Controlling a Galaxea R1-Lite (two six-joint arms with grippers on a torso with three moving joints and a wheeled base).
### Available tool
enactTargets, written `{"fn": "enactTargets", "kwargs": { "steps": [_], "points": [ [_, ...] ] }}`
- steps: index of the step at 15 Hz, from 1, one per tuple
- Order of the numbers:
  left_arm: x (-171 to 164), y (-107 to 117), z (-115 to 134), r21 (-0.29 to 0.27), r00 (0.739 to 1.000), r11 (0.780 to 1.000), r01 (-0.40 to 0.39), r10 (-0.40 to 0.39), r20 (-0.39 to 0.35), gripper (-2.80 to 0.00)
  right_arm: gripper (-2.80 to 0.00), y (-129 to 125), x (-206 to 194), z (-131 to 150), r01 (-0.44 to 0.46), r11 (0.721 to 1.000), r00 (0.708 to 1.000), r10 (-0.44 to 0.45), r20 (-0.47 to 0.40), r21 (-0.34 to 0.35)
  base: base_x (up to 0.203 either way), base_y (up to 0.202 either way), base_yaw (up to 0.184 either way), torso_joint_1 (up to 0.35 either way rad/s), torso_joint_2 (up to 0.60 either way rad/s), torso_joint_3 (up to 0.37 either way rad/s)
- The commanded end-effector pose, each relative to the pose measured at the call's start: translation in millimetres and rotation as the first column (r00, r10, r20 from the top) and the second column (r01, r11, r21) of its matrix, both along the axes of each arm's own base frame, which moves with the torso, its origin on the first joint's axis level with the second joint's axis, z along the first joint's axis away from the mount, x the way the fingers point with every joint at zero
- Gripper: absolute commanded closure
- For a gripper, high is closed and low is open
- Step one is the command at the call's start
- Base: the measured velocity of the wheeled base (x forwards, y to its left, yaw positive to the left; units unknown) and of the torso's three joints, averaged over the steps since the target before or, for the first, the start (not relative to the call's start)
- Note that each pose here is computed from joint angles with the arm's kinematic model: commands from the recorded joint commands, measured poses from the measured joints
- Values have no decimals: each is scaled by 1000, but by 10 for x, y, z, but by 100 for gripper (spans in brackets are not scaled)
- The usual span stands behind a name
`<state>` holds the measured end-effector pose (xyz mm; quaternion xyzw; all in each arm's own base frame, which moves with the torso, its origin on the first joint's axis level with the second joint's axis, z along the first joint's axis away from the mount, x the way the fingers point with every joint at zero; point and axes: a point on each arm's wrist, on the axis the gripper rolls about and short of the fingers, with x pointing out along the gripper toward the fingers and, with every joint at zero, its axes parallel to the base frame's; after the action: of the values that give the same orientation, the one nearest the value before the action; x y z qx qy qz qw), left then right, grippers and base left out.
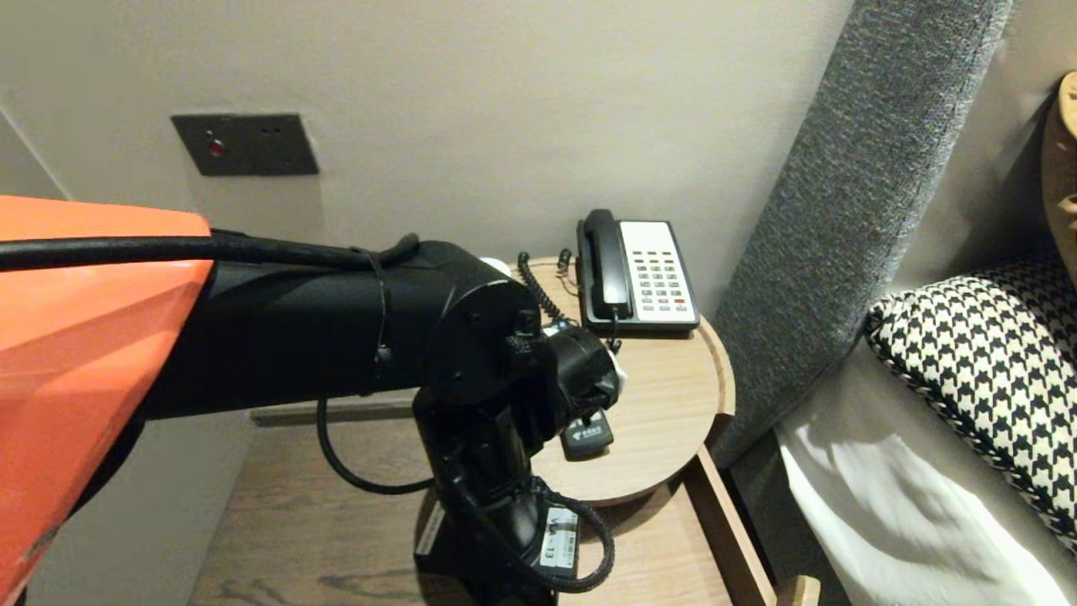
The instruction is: Put the remote controls on the table in the drawer one by one
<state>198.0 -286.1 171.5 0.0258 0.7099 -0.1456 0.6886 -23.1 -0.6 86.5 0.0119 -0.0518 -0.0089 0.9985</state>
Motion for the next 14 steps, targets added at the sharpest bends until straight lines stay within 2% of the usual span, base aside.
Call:
{"fn": "enactTargets", "kwargs": {
  "steps": [1, 14],
  "points": [
    [34, -72, -92, 20, 1000, 1000, -8, 9, -16, 0, 0, 0, 32, -111, -1, 1000, 999, 1, -39, 0, 0, 0, 0, 0, 0, 0],
    [149, -401, -305, 16, 1000, 1000, 11, -11, 6, 0, 0, 0, 32, -111, -1, 1000, 999, 1, -39, 0, 0, 0, 0, 0, 0, 0]
  ]
}}
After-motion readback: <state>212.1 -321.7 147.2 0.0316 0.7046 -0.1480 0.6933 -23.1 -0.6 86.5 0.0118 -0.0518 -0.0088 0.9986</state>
